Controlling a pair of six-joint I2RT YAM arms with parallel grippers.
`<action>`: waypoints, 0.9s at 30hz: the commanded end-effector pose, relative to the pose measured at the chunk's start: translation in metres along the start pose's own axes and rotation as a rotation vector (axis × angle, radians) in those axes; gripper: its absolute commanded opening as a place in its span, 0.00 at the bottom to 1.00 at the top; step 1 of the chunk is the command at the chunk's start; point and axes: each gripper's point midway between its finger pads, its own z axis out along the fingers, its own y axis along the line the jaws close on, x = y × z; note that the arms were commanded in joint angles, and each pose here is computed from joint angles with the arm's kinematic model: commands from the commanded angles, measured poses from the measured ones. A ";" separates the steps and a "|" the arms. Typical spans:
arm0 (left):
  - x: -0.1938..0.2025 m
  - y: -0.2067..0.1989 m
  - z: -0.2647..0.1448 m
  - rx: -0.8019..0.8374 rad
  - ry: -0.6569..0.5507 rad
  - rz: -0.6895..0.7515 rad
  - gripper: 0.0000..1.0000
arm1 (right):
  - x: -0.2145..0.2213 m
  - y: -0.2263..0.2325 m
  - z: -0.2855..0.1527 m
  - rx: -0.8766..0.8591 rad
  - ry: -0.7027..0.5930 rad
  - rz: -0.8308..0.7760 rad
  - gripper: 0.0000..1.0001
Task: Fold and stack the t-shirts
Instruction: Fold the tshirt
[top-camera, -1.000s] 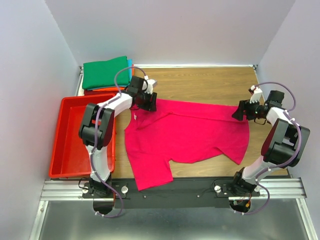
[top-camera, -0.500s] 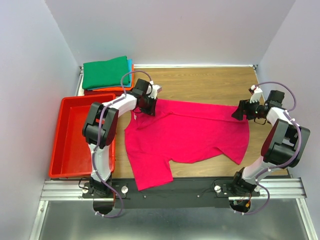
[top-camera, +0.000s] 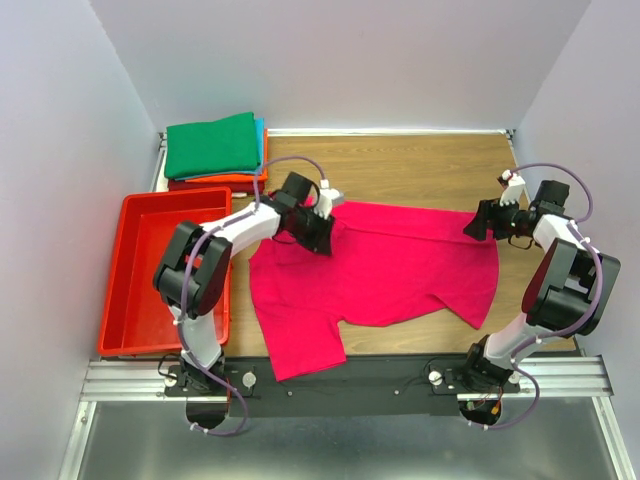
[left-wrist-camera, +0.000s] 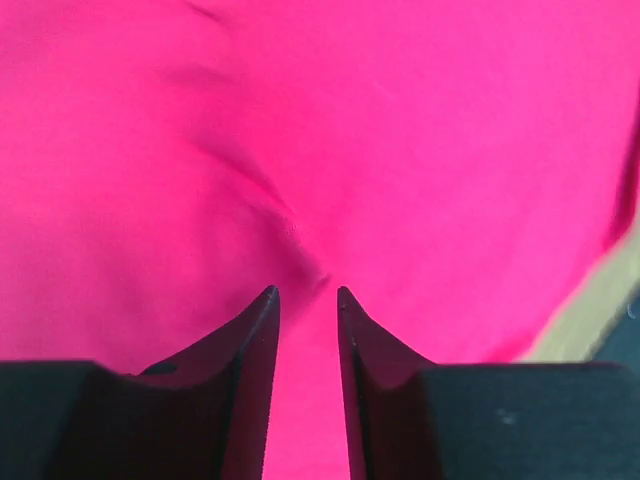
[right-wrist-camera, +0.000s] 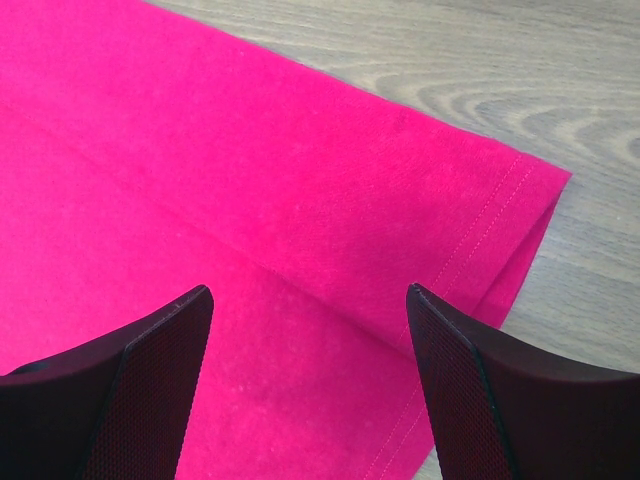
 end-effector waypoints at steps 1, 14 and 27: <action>0.025 -0.028 0.005 0.096 0.061 0.023 0.48 | -0.002 0.003 -0.006 -0.003 -0.007 0.010 0.84; -0.106 0.064 -0.105 -0.343 -0.449 -0.084 0.57 | 0.003 -0.054 0.011 0.176 0.089 0.129 0.79; -0.074 0.137 -0.038 -0.389 -0.272 -0.221 0.49 | 0.015 -0.101 0.041 0.279 0.152 0.252 0.68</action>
